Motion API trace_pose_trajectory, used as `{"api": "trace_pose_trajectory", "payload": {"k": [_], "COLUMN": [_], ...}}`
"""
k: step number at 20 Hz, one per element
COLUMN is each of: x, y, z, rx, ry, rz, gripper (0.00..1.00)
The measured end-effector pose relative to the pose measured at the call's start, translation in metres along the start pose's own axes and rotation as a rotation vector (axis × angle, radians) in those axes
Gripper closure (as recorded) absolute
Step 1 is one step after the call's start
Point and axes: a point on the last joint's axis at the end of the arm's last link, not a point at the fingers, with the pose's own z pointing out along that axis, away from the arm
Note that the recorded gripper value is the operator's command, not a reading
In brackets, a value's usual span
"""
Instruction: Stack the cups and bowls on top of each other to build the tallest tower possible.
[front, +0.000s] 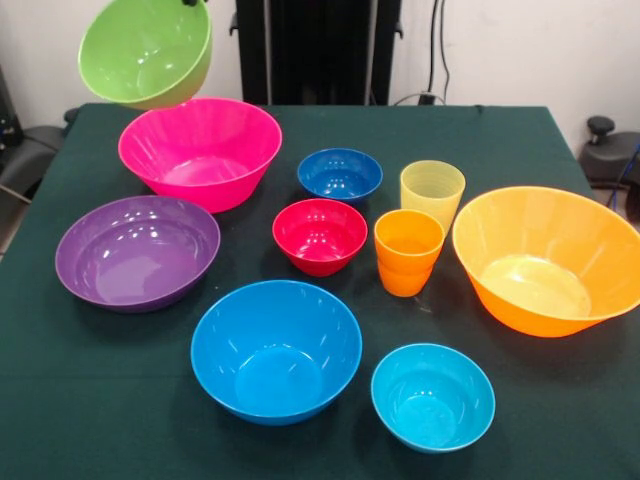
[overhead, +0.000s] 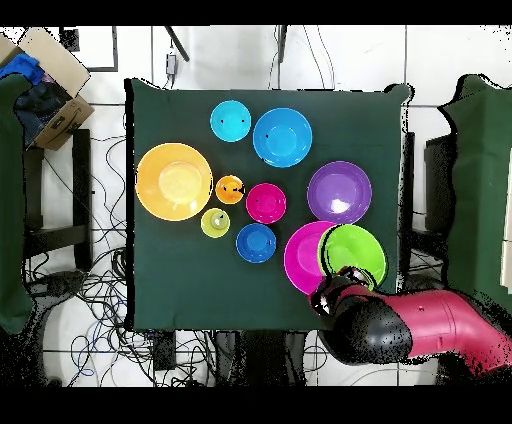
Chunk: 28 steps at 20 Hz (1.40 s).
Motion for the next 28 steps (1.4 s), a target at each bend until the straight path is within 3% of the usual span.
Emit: {"api": "trace_pose_trajectory", "payload": {"k": [12, 19, 28], "x": [0.000, 0.006, 0.015], "y": [0.009, 0.018, 0.031], "z": [0.004, 0.036, 0.066], "rx": [-0.011, -0.043, -0.088], "ry": [-0.003, -0.072, -0.129], "rz": [-0.019, -0.058, -0.076], "gripper": [1.00, 1.00, 1.00]}}
